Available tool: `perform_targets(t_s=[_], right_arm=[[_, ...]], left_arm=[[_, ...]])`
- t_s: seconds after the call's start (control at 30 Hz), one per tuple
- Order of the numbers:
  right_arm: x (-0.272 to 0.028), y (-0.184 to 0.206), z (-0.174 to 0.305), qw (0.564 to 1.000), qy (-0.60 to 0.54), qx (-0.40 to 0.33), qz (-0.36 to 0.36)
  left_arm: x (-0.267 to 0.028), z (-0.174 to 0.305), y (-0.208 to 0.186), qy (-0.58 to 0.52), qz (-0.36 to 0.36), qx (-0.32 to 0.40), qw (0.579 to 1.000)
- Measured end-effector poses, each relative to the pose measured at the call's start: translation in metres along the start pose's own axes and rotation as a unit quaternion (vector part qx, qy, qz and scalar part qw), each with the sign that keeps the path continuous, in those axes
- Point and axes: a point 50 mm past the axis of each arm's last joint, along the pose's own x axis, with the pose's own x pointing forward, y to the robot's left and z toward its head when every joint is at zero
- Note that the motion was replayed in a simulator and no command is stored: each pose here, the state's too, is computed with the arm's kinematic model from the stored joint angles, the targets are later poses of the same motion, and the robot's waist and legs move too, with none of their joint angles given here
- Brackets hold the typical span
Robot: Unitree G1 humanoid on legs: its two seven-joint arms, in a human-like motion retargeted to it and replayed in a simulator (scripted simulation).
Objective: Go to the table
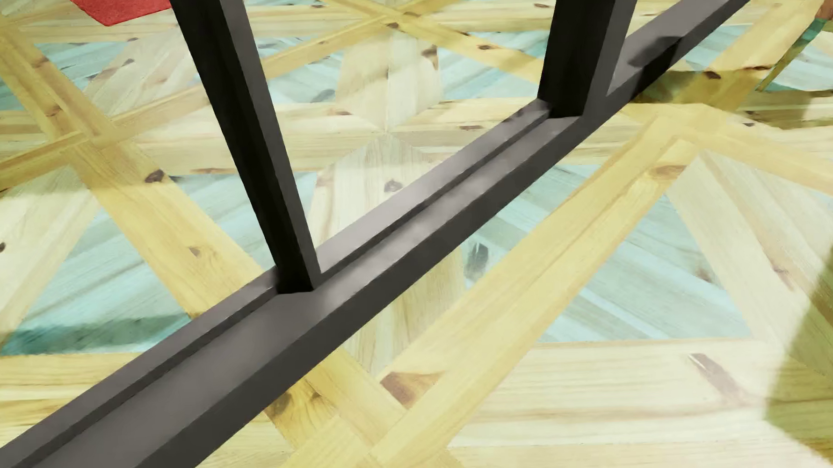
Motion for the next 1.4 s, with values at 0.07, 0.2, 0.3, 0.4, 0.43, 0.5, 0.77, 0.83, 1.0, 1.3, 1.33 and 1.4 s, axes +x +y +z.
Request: perform_targets(t_s=[0.07, 0.2, 0.3, 0.4, 0.43, 0.5, 0.77, 0.83, 1.0, 1.3, 1.33, 1.4], right_arm=[[0.000, -0.057, 0.011, 0.995, -0.026, 0.016, -0.094], [-0.024, -0.174, 0.024, 0.963, -0.053, 0.039, -0.261], [-0.059, -0.230, 0.022, 0.914, -0.083, 0.088, -0.387], [-0.078, -0.245, 0.004, 0.874, -0.111, 0.144, -0.450], [-0.078, -0.240, -0.007, 0.869, -0.105, 0.163, -0.454], [-0.064, -0.213, -0.026, 0.877, -0.071, 0.206, -0.428], [0.007, 0.000, -0.026, 0.996, 0.004, 0.030, 0.086], [0.003, 0.033, -0.026, 0.985, -0.007, 0.007, 0.173], [0.004, 0.009, -0.030, 0.999, 0.016, -0.025, 0.030], [-0.028, -0.214, -0.002, 0.898, 0.061, -0.351, -0.260], [-0.043, -0.232, 0.024, 0.879, 0.029, -0.357, -0.314], [-0.080, -0.255, 0.069, 0.845, -0.044, -0.322, -0.425]], left_arm=[[-0.008, -0.046, -0.030, 0.099, -0.075, 0.021, 0.992], [-0.040, -0.094, -0.067, 0.096, -0.162, 0.088, 0.978], [-0.060, -0.118, -0.082, 0.144, -0.183, 0.006, 0.972], [-0.061, -0.116, -0.088, 0.118, -0.230, 0.104, 0.960], [-0.056, -0.108, -0.087, 0.099, -0.234, 0.137, 0.957], [-0.045, -0.083, -0.078, 0.061, -0.203, 0.146, 0.966], [-0.035, 0.030, -0.005, -0.188, 0.005, -0.032, 0.982], [-0.036, 0.043, 0.000, -0.214, 0.004, -0.013, 0.977], [-0.029, 0.015, 0.000, -0.127, 0.021, -0.014, 0.992], [-0.071, -0.189, -0.032, 0.292, -0.085, 0.095, 0.948], [-0.070, -0.189, -0.033, 0.281, -0.099, 0.121, 0.947], [-0.058, -0.172, -0.030, 0.240, -0.113, 0.099, 0.959]])
